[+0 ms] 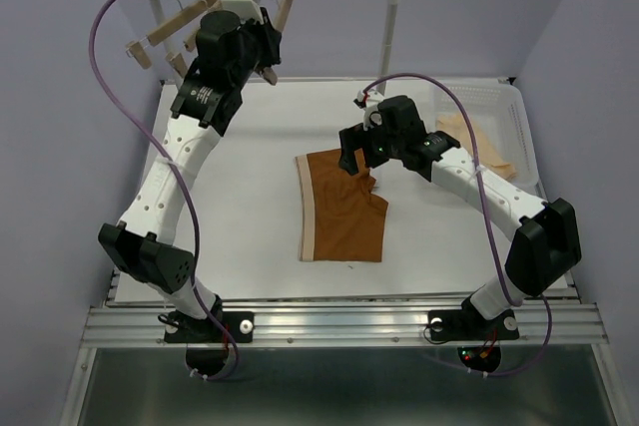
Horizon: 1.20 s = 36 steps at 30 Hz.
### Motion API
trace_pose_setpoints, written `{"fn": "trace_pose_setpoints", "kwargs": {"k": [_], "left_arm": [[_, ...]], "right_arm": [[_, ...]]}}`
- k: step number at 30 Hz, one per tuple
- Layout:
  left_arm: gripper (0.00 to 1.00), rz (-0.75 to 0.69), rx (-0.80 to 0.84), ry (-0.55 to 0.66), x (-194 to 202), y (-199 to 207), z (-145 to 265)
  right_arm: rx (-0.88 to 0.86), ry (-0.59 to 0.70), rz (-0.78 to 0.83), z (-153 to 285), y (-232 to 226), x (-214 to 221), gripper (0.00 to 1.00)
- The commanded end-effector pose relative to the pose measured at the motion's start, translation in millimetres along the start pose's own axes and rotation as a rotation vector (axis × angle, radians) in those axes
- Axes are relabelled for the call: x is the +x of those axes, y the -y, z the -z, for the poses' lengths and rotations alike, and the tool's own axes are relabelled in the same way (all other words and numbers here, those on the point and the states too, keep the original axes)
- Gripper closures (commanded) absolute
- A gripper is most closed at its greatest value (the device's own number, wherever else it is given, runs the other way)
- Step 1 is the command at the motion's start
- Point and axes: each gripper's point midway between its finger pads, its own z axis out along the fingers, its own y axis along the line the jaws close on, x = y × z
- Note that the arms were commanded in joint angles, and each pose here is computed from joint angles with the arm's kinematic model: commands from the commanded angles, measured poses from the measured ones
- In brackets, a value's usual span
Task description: Clip the underwear to the hanger
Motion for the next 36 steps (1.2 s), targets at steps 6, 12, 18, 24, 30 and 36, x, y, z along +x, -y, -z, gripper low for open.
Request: {"fn": "trace_pose_setpoints", "kwargs": {"k": [6,12,18,24,30,36], "left_arm": [[1.0,0.122,-0.001,0.125,-17,-2,44],[1.0,0.145,0.021,0.164,-22,1,66],[1.0,0.255,0.055,0.135,13,3,88],[1.0,0.361,0.113,0.093,54,9,112],[1.0,0.488,0.203,0.053,88,22,133],[1.0,0.591,0.262,0.014,115,30,150]], "right_arm": [[-0.026,0.039,-0.007,7,-5,-9,0.0],[-0.085,0.046,-0.006,5,-15,-11,0.0],[-0.207,0.122,-0.021,12,-38,-23,0.0],[-0.412,0.313,-0.079,34,-74,-52,0.0],[-0.527,0.512,-0.148,72,-93,-82,0.0],[-0.666,0.683,-0.274,103,-106,-102,0.0]]}}
